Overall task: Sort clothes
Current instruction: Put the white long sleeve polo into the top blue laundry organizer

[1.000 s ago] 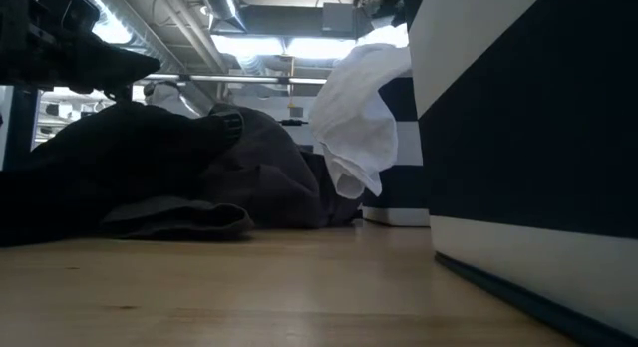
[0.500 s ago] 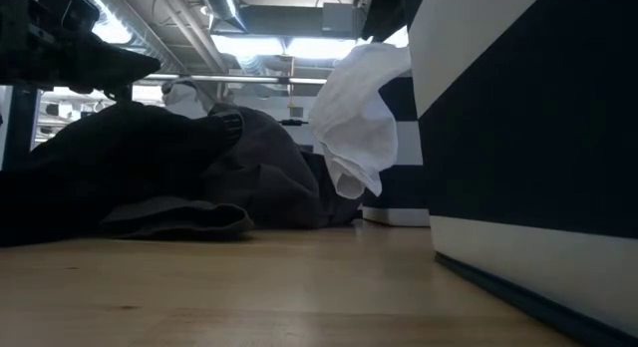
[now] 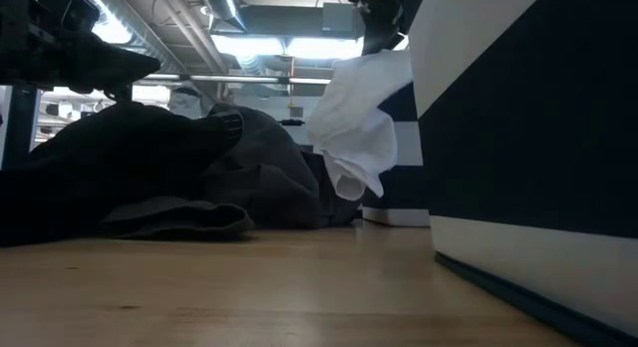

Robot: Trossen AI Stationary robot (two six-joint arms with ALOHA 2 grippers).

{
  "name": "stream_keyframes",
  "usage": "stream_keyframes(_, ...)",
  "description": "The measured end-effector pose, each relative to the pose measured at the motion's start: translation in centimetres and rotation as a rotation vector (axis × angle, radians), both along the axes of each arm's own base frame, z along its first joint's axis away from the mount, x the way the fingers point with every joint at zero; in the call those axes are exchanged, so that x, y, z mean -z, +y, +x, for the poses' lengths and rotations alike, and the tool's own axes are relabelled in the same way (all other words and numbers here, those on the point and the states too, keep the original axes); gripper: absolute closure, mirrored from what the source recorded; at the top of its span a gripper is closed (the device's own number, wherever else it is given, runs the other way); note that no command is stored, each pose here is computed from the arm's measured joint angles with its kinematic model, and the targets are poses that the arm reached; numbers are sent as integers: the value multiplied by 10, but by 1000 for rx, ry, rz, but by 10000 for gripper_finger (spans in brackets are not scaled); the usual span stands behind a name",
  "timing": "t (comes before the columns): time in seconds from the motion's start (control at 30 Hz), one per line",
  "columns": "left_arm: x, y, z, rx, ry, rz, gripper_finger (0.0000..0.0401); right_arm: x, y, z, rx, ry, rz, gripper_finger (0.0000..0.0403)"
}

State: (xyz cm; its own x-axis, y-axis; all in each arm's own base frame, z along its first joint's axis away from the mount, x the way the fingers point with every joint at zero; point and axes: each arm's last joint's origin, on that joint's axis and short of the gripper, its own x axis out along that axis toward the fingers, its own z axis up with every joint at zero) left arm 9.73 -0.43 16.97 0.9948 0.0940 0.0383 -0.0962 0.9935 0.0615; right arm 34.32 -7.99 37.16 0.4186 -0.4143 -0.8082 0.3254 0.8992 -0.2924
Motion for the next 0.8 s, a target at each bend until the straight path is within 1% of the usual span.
stream_keyframes(0.1,0,0,0,0,0,-1,401,0,0,0,0,2,-1,210)
stream_keyframes(0.23,0,0,0,0,0,-1,401,0,0,0,3,2,-6,287)
stream_keyframes(0.4,0,0,0,0,0,-1,401,-1,-1,-1,27,9,-48,377)
stream_keyframes(0.47,0,0,0,0,0,-1,401,-3,-1,-3,32,5,-56,388)
stream_keyframes(0.67,0,0,0,0,0,-1,401,-16,-1,-12,59,-42,-102,361)
stream_keyframes(0.8,0,0,0,-1,1,10,401,-30,1,-23,88,-86,-145,369)
